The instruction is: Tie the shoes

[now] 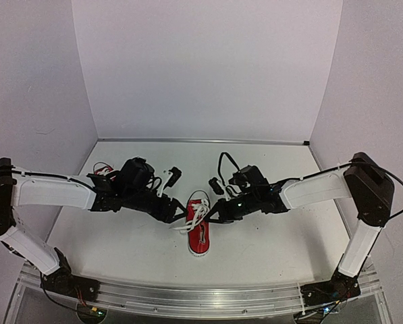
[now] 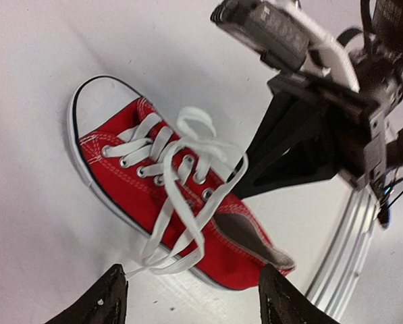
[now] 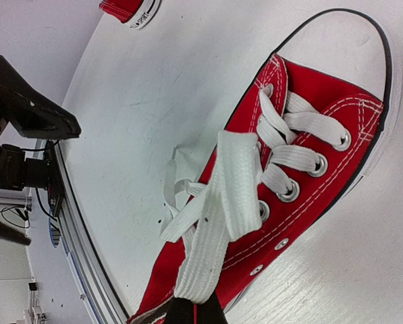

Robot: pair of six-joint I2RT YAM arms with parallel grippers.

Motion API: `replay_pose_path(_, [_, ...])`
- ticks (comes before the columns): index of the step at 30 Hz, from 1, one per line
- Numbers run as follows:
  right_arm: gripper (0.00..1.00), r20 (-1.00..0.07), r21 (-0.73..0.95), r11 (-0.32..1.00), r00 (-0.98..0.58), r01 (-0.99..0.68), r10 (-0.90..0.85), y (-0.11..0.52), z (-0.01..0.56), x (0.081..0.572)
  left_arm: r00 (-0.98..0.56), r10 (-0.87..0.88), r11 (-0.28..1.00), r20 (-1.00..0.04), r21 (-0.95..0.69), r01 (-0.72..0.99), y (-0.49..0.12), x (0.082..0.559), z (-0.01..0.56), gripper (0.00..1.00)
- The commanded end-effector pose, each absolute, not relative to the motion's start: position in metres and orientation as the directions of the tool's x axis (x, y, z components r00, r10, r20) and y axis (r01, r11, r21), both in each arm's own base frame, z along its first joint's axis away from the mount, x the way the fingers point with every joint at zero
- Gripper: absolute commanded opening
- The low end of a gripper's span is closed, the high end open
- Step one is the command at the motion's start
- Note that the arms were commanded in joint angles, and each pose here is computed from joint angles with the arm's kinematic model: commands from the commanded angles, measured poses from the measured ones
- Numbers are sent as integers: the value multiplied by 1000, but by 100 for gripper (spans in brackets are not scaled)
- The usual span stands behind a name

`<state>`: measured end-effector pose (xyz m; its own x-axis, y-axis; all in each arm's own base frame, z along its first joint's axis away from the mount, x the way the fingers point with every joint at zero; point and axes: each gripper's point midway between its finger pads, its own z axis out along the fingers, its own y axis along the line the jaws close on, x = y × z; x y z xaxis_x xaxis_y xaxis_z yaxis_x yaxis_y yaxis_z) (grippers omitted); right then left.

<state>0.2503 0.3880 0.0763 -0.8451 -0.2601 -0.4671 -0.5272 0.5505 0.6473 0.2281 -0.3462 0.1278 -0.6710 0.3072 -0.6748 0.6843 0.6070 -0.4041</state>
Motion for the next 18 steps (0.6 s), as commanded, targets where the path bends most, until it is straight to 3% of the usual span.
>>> replay_pose_path(1, [0,-505,641,533,-826,-553,-250,390,94,252,-565,562,580,-605,-199,790,-316,218,95,62])
replay_pose_path(18, [0,-486,646,534,-833,-545,-262,393,93,251,-228,805,265,-548,-12,964,-334,224,41,47])
